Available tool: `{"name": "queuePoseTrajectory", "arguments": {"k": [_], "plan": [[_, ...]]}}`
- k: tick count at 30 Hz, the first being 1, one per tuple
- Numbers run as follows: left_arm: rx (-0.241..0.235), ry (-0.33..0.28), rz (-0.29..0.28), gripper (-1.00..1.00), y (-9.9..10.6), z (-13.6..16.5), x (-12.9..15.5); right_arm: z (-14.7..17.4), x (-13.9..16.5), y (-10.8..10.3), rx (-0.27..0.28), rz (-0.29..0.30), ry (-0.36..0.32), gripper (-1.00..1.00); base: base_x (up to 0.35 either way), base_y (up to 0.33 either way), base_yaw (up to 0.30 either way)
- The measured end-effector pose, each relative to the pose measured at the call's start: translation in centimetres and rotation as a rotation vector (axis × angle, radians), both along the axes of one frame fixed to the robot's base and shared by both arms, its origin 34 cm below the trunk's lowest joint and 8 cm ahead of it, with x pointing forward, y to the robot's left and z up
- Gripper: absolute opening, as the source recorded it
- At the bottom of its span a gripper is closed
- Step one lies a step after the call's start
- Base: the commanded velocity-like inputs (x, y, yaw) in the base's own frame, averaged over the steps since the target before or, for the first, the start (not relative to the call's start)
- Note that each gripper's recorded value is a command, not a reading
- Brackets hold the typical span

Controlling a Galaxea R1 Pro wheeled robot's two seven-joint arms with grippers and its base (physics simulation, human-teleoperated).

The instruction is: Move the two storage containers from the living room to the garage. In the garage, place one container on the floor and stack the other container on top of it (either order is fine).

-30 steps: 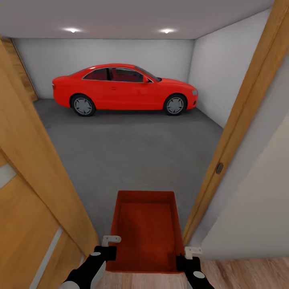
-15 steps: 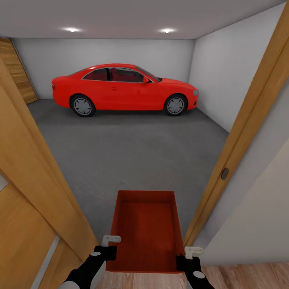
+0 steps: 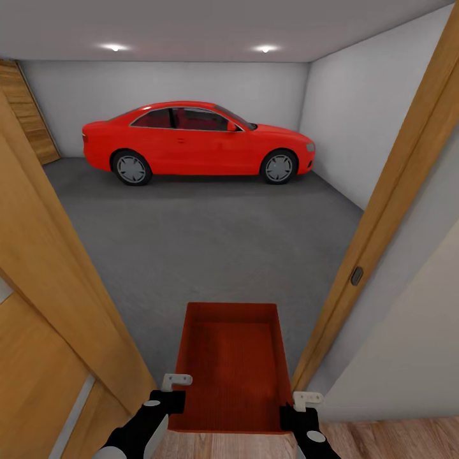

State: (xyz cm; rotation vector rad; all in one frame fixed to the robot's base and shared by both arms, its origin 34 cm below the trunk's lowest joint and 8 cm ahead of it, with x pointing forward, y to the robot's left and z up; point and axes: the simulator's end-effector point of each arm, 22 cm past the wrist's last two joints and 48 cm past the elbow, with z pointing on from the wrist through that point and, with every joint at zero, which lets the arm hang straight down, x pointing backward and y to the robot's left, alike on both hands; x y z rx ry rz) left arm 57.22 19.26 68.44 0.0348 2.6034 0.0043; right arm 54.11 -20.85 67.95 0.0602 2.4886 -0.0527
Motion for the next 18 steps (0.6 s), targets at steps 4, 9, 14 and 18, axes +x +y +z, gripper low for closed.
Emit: {"name": "queuePoseTrajectory", "arguments": {"k": [4, 9, 14, 18], "plan": [[0.000, 0.000, 0.000, -1.00, 0.00, 0.00, 0.00, 0.00, 0.00, 0.00, 0.000, 0.000, 0.000, -1.00, 0.000, 0.000, 0.000], [0.000, 0.000, 0.000, -1.00, 0.01, 0.00, -0.02, 0.00, -0.02, 0.01, 0.000, 0.000, 0.000, -1.00, 0.055, 0.000, 0.000], [0.000, -0.001, 0.000, -1.00, 0.00, 0.04, -0.02, 0.04, -0.02, 0.00, 0.000, 0.000, -0.001, -1.00, 0.273, 0.000, 0.000], [0.000, -0.001, 0.000, -1.00, 0.00, 0.05, -0.01, 0.05, -0.01, 0.00, 0.000, 0.000, -0.001, -1.00, 0.300, 0.000, 0.000]]}}
